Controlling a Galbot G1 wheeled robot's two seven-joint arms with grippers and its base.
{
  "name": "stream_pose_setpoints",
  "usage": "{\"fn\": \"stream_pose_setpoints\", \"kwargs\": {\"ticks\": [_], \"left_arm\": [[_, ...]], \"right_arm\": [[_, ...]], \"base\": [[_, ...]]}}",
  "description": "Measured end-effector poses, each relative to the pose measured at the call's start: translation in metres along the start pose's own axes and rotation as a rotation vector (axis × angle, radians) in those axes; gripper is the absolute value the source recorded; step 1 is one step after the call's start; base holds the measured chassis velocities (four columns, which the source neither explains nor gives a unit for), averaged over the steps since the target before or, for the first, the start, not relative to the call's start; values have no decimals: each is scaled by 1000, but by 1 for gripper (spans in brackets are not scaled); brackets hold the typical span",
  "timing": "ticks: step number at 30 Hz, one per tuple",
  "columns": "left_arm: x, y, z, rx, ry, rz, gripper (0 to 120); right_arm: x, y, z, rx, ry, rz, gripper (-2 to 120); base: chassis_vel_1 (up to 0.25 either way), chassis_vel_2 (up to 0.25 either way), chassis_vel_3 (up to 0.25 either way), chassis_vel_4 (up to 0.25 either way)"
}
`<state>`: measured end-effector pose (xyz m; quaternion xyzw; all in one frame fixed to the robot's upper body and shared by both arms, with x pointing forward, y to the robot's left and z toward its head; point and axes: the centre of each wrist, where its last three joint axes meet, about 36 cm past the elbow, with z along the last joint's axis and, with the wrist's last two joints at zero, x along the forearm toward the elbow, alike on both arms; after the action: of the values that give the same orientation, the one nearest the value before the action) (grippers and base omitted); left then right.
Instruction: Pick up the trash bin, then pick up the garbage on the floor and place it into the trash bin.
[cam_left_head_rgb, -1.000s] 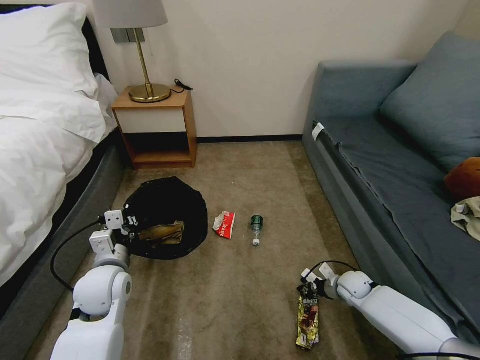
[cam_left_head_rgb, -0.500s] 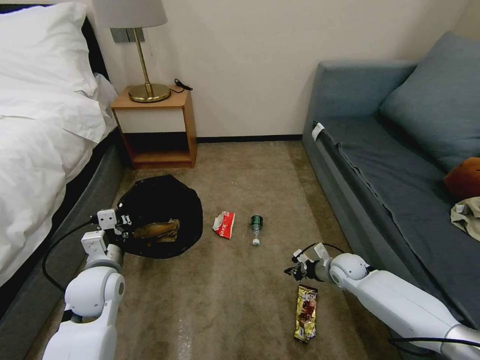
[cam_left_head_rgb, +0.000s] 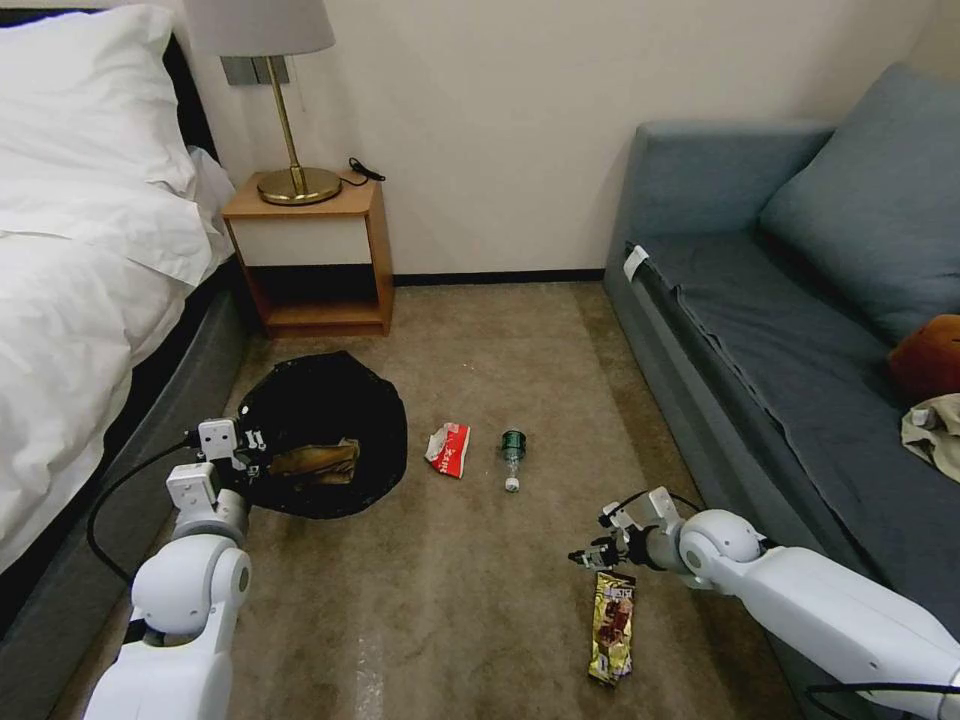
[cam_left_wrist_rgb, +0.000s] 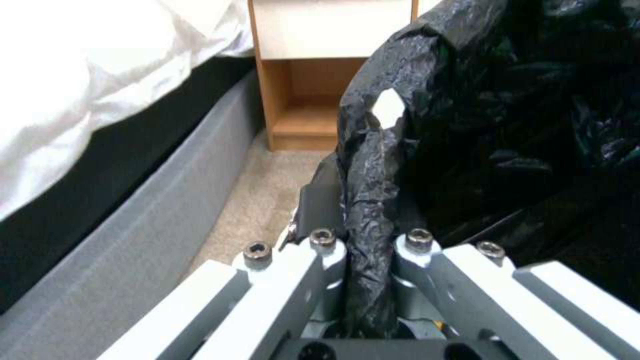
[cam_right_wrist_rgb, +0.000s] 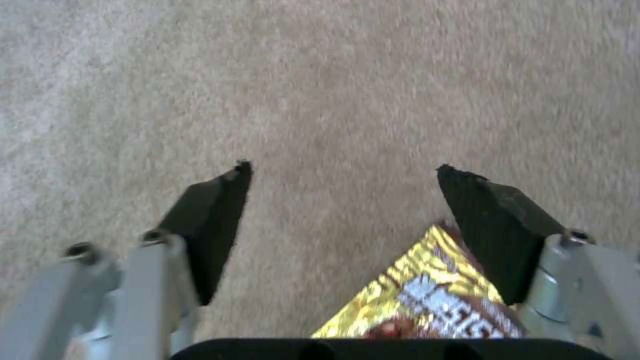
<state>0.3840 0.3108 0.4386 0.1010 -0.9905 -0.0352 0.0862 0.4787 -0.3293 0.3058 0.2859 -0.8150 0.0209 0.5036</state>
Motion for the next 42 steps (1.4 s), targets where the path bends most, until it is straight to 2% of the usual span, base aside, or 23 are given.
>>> {"fn": "stream_pose_setpoints", "kwargs": {"ticks": [1, 6, 15, 21, 29, 38, 42], "left_arm": [[0, 0, 0, 0, 0, 0, 3], [2, 2, -2, -18, -11, -1, 3], [1, 6, -3, -22, -11, 3, 3], [2, 10, -3, -24, -9, -1, 3], [2, 9, -5, -19, -14, 2, 3], [4, 9, -8, -17, -21, 3, 3], [6, 14, -10, -17, -23, -4, 3]], "right_arm": [[0, 0, 0, 0, 0, 0, 79], [10, -3, 7, -107, 41, -6, 99], [7, -6, 25, -182, 92, 0, 100], [-7, -10, 34, -197, 113, 7, 100], [-33, -17, 41, -157, 162, 37, 100], [-42, -18, 42, -144, 171, 47, 100], [-47, -18, 44, -135, 178, 53, 100]], "base": [[0, 0, 0, 0], [0, 0, 0, 0], [0, 0, 0, 0], [0, 0, 0, 0], [0, 0, 0, 0], [0, 0, 0, 0], [0, 0, 0, 0]]}}
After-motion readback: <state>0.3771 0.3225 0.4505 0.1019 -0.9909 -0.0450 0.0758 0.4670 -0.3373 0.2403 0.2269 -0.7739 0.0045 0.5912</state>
